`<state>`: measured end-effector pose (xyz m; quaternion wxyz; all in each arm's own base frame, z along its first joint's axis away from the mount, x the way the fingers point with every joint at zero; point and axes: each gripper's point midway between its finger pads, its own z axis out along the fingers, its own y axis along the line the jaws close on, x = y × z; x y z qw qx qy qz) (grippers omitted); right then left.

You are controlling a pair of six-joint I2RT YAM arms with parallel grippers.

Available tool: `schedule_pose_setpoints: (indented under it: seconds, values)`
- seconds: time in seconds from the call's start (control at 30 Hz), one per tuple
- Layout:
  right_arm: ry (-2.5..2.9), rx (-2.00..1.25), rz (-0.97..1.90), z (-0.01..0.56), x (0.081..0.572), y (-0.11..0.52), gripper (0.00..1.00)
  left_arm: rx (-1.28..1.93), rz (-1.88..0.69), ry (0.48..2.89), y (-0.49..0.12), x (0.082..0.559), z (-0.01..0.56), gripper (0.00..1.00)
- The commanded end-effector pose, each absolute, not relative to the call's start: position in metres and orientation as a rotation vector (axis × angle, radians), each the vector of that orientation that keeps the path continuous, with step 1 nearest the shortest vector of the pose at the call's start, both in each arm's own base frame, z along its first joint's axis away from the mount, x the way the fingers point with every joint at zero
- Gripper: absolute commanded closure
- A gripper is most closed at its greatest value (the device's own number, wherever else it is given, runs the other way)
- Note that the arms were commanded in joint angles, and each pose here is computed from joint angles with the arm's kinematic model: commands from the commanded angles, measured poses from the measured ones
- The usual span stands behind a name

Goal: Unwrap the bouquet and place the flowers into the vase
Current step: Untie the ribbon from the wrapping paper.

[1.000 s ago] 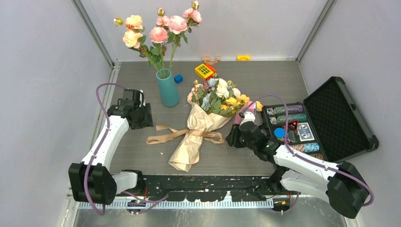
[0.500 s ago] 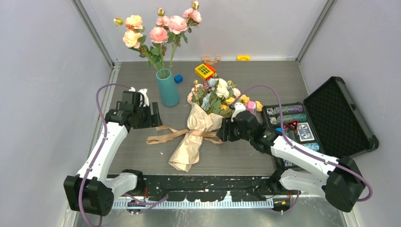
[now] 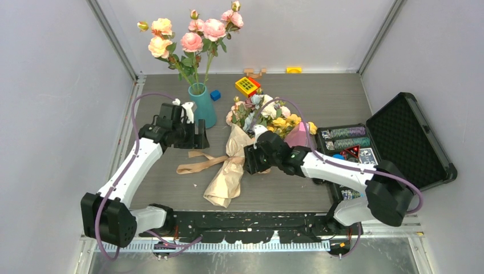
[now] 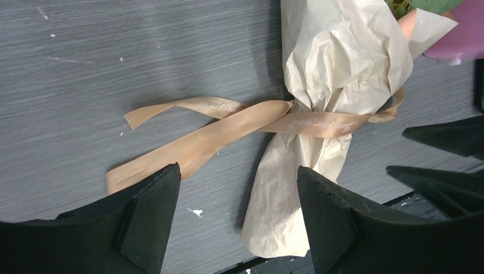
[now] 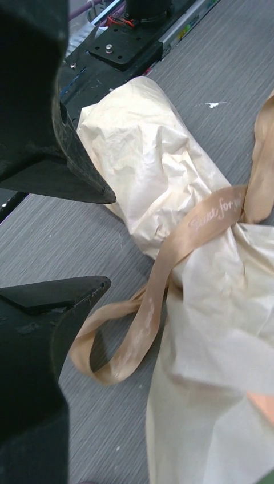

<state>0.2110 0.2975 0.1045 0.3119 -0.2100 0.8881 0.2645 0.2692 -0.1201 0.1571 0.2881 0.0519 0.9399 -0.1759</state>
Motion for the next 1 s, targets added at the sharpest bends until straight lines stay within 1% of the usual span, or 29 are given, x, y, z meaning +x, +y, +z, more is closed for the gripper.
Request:
schedule_pose_setpoints:
  seconds: [0.0,0.17,0.27,0.47,0.67,0.97]
  values:
    - [2.283,-0.607,0.708,0.118,0.221,0.326,0.45,0.201,-0.529,2.415,-0.133,0.287,0.171,0.23]
    - [2.294,-0.671,0.686,0.111,0.218,0.342,0.49,0.215,-0.48,2.445,-0.126,0.285,0.163,0.23]
    - [2.3,-0.67,0.616,0.101,0.224,0.344,0.51,0.217,-0.484,2.441,-0.126,0.284,0.162,0.23]
    - [2.277,-0.683,0.506,0.109,0.238,0.342,0.51,0.218,-0.503,2.456,-0.129,0.284,0.159,0.23]
    - [2.241,-0.698,0.51,0.123,0.247,0.352,0.51,0.215,-0.503,2.467,-0.129,0.283,0.157,0.23]
    - [2.272,-0.744,0.497,0.106,0.252,0.365,0.5,0.21,-0.504,2.472,-0.129,0.283,0.156,0.23]
